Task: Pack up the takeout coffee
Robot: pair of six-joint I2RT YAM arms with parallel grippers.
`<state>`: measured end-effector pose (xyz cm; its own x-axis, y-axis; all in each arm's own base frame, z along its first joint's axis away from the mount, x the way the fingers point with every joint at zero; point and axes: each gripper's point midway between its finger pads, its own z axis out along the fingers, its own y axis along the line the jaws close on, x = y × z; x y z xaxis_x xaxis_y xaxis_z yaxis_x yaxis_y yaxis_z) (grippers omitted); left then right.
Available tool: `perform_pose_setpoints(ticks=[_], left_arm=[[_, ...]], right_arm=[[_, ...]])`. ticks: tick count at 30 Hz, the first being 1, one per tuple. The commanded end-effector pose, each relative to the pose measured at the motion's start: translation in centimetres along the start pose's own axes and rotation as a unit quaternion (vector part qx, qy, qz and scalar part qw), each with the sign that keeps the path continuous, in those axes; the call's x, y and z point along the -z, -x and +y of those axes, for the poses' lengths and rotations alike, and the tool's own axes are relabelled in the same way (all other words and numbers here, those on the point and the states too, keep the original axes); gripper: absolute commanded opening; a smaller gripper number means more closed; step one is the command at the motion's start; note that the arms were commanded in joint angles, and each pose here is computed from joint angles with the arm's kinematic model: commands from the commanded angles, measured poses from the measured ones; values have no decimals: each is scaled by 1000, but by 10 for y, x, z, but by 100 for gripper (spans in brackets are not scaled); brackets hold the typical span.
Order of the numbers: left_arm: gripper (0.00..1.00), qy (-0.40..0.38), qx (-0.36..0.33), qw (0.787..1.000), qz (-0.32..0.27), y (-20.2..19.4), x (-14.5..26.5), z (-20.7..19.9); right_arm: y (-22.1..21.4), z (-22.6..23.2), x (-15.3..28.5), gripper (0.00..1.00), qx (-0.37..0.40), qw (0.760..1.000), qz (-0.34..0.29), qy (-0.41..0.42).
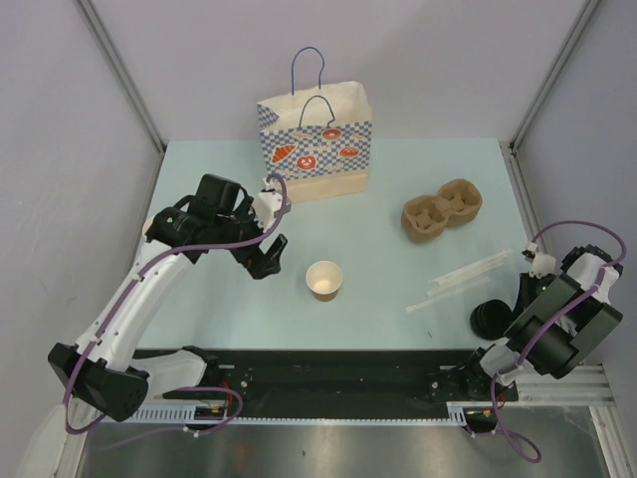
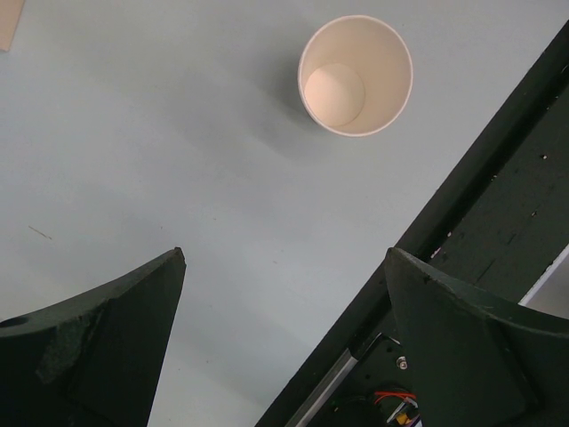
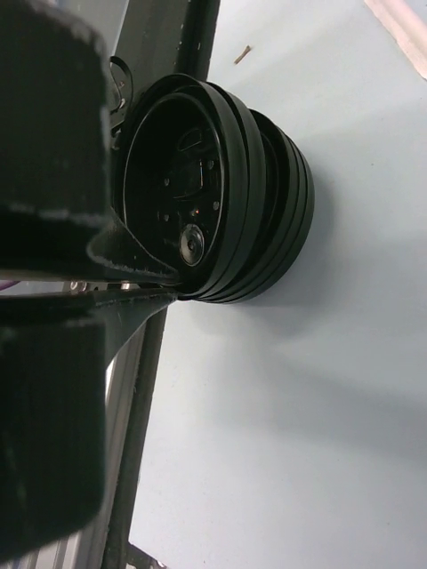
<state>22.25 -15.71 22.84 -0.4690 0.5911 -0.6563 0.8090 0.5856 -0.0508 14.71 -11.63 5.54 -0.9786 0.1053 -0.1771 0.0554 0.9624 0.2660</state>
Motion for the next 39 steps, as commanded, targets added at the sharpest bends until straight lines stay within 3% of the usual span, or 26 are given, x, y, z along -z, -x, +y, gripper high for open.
perform_pose_setpoints(ticks=[1,17,18,19,21,25,33,39], left_arm=[[100,7,-18,1000,-17,13,7,1],[100,3,-21,1000,-5,6,2,1],[100,2,-21,1000,-5,6,1,1],[100,2,-22,1000,-7,6,1,1],[100,0,-20,1000,-4,6,0,1],[99,-1,-20,1000,-5,7,0,1],[100,0,-19,1000,-4,7,-2,2],[99,1,-19,1000,-2,7,-3,4]], right_arm=[[1,1,5,0,12,1000,-8,-5],[2,15,27,0,15,999,-40,6],[2,14,27,5,15,999,-40,4],[4,12,28,18,13,999,-43,-3],[7,8,28,32,10,999,-51,-11],[13,1,27,43,0,998,-57,-23],[19,-3,16,43,-14,998,-53,-13],[26,-3,10,36,-13,999,-50,-15]])
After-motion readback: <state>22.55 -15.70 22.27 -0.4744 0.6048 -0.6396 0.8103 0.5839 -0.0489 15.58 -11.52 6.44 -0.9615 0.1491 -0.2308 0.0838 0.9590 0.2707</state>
